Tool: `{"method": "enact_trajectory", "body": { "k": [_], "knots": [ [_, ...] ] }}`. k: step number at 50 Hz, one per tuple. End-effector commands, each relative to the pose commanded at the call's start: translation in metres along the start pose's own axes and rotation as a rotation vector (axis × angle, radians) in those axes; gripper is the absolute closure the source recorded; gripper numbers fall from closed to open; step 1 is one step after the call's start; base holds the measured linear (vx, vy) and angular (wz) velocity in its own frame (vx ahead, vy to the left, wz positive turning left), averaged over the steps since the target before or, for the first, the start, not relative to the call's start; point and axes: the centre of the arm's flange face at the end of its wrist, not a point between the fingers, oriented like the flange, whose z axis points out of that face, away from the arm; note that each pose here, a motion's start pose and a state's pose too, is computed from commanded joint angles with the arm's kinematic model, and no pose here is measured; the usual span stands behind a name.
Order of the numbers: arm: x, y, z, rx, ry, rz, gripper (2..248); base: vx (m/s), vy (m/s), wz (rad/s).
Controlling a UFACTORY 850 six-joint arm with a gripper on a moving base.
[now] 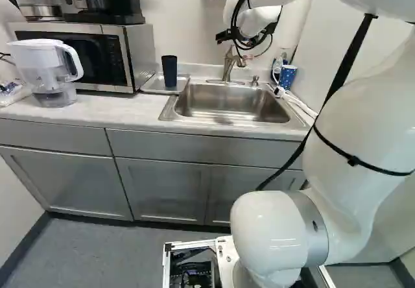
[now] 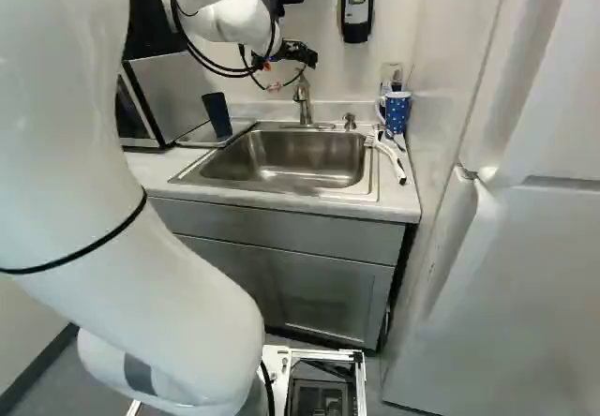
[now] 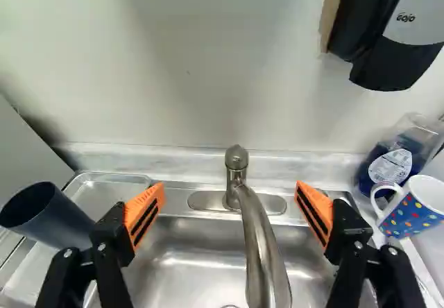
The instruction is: Rinse the cup and place it in the tray
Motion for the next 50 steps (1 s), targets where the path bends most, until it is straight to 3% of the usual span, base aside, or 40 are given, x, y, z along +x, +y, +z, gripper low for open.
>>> {"method": "enact_trajectory", "body": {
  "k": [17, 37, 50],
  "knots": [
    [-0.021, 0.008, -0.032, -0.012, -0.075, 0.007, 3, 0.0, 0.0, 0.0],
    [-0.056, 0.016, -0.071, -0.018, -0.266, 0.019, 3, 0.0, 0.0, 0.0],
    [-0.068, 0.015, -0.076, -0.01, -0.402, 0.021, 3, 0.0, 0.0, 0.0]
  ]
}}
